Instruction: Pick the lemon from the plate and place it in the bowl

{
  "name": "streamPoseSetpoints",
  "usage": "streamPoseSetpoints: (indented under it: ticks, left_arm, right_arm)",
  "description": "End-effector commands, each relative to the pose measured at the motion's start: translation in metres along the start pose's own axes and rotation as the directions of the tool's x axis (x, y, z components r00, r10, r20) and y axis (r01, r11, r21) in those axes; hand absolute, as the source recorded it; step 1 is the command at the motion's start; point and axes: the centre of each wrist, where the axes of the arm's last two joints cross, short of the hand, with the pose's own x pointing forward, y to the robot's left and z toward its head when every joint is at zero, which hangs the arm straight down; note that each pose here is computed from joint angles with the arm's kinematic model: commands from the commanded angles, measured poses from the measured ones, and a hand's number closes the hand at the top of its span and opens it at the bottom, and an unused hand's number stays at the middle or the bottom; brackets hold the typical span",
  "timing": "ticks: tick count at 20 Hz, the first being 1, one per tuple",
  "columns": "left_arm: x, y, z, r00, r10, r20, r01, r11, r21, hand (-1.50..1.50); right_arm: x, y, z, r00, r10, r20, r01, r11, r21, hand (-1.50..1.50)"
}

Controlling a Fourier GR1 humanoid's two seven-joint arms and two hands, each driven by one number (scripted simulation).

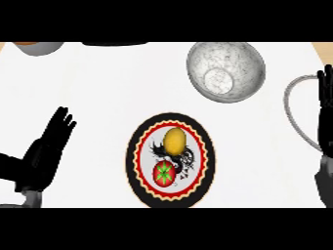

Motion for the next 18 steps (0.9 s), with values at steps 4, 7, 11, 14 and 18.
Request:
streamPoseSetpoints:
  ticks: [4,7,11,14,18]
  left_arm:
    - [0.041,0.027,-0.026,0.973,-0.219,0.076,0.207,0.969,0.135,0.00]
    - [0.043,0.033,-0.022,0.964,-0.244,0.106,0.227,0.962,0.151,0.00]
    - [0.045,0.046,-0.020,0.953,-0.292,0.084,0.267,0.937,0.224,0.00]
    - [0.050,0.042,-0.023,0.954,-0.288,0.078,0.268,0.943,0.199,0.00]
    - [0.057,0.041,-0.028,0.948,-0.308,0.080,0.285,0.933,0.218,0.00]
  right_arm:
    - [0.041,0.050,0.004,0.983,0.172,0.066,-0.170,0.985,-0.036,1.50]
    - [-0.025,-0.026,0.037,0.769,0.609,-0.193,-0.596,0.793,0.126,1.50]
    - [-0.043,0.011,0.092,0.746,0.458,-0.484,-0.579,0.805,-0.131,-1.50]
    - [-0.039,0.059,0.129,0.743,0.492,-0.453,-0.588,0.803,-0.093,-1.50]
    - [-0.029,0.102,0.167,0.714,0.520,-0.469,-0.617,0.784,-0.070,-1.50]
